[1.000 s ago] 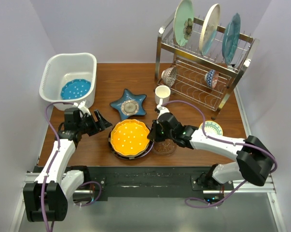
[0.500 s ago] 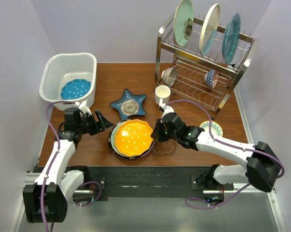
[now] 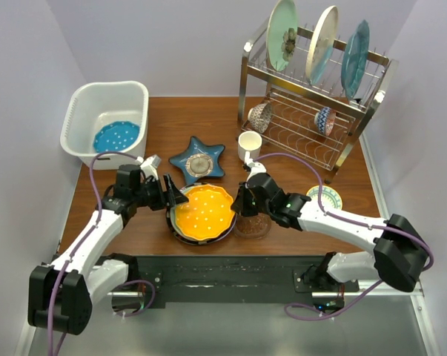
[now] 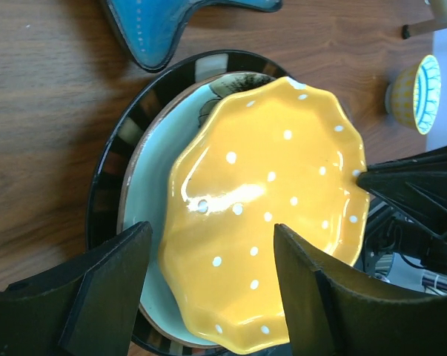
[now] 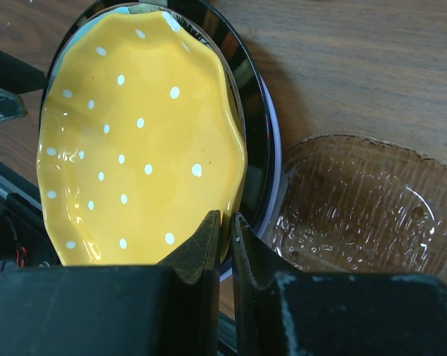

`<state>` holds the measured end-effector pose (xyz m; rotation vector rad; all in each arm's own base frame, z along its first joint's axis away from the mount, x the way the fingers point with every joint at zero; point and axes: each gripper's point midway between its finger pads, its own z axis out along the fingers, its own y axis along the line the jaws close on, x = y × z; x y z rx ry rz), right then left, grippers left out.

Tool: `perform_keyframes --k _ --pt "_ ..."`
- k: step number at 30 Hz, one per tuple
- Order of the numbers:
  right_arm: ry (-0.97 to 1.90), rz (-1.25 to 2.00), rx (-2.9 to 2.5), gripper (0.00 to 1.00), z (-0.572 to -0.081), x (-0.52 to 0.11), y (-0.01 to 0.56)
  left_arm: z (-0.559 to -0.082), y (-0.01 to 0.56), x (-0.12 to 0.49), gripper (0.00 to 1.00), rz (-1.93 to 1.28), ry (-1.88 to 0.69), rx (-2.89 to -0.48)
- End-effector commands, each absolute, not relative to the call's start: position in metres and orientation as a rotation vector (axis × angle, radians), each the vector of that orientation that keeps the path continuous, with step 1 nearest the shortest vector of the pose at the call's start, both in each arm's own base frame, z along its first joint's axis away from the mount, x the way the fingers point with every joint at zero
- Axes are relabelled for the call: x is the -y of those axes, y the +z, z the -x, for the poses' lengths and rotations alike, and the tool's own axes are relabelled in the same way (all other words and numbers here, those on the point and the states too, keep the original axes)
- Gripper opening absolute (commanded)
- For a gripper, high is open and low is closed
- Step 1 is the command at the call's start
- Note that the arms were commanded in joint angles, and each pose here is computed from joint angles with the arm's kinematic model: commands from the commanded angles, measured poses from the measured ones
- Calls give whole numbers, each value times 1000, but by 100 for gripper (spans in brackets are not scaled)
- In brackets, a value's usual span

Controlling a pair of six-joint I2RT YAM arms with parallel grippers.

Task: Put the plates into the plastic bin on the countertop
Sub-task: Pick up the plate at the center of the board.

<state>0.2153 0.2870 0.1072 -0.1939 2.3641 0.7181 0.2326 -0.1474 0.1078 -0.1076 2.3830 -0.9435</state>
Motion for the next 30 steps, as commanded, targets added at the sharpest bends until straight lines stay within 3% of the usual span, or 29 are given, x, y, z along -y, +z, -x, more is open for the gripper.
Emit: perform_keyframes --k 1,30 --pt "666 222 -2381 0 -214 -278 91 -245 113 143 71 134 -875 -2369" --pt "640 232 -2401 0 -212 -272 77 -208 66 175 71 98 -1130 -2548"
